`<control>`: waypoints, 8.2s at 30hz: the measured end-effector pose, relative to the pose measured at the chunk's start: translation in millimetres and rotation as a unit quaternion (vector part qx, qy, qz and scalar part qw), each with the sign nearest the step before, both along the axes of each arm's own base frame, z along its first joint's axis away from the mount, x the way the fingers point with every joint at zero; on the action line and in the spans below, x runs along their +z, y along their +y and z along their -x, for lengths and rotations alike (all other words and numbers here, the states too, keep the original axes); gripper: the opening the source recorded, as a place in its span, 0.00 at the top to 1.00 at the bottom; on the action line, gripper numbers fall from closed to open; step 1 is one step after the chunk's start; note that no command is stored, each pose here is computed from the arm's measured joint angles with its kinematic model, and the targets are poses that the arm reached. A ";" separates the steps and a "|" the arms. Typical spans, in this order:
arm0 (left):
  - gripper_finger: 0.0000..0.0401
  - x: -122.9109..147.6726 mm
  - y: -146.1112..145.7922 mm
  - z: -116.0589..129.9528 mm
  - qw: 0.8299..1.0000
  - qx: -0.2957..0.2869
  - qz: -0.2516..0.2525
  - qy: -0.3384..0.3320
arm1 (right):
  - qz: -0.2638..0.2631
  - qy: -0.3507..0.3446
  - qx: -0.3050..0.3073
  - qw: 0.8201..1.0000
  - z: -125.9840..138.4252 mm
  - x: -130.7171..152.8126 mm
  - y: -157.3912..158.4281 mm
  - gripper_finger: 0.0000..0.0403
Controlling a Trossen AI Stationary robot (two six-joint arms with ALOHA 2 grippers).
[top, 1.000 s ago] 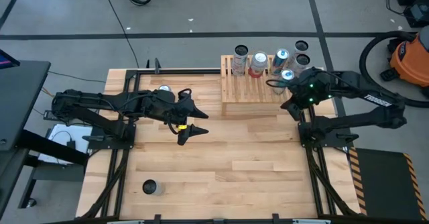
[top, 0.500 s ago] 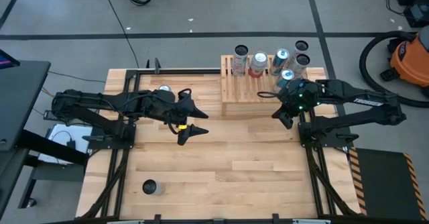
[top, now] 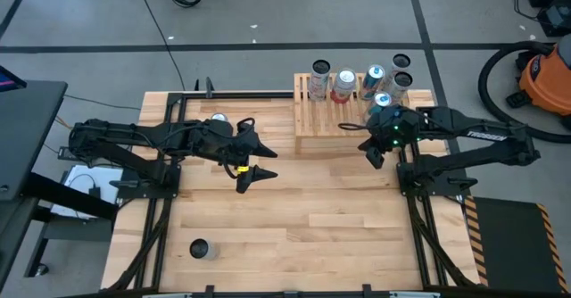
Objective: Place canned beverage on shelf
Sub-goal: Put the pink-white soda can on the shelf aligned with the other pink-white soda can
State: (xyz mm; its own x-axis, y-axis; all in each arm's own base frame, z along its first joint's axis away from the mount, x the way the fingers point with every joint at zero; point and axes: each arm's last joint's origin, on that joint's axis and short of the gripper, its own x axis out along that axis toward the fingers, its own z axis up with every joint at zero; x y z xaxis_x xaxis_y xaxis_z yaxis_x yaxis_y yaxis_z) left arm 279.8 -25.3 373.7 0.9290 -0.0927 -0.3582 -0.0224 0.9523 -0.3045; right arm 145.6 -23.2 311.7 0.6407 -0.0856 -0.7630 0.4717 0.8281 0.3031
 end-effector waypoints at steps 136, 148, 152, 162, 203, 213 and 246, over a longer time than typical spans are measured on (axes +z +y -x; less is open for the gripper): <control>0.25 9.1 8.1 -3.6 0.991 -0.025 -0.121 -0.059 | 0.137 -0.115 0.127 0.976 -3.4 87.1 1.9 0.60; 0.25 11.9 24.3 -4.8 0.990 0.006 -0.122 -0.070 | 0.148 -0.090 0.147 0.974 -16.8 80.6 -0.1 0.60; 0.24 14.2 25.0 -5.3 0.989 0.009 -0.122 -0.082 | 0.146 -0.082 0.149 0.975 -21.4 78.2 -0.8 0.60; 0.03 13.8 36.4 -5.0 0.991 0.016 -0.106 -0.079 | 0.141 -0.079 0.146 0.976 -23.7 77.0 -1.1 0.60; 0.03 -18.8 68.1 3.2 0.988 0.130 0.013 0.087 | 0.105 -0.086 0.112 0.984 -24.3 77.2 -1.2 0.60; 0.03 -43.1 85.7 30.2 0.932 0.236 -0.072 0.265 | 0.103 -0.087 0.110 0.985 -24.5 77.3 -1.2 0.60; 0.03 -97.2 173.4 87.1 0.849 0.350 0.011 0.397 | 0.090 -0.089 0.095 0.987 -24.5 77.3 -1.3 0.60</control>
State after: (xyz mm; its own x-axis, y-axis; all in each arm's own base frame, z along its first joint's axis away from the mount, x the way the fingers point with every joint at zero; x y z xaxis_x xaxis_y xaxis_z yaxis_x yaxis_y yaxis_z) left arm 192.6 148.1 276.4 0.2265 0.3670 -0.9022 -0.7861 0.6158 0.0531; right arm 170.1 -24.5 389.0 0.7802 -0.0750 -0.6211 0.2556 0.9443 0.2071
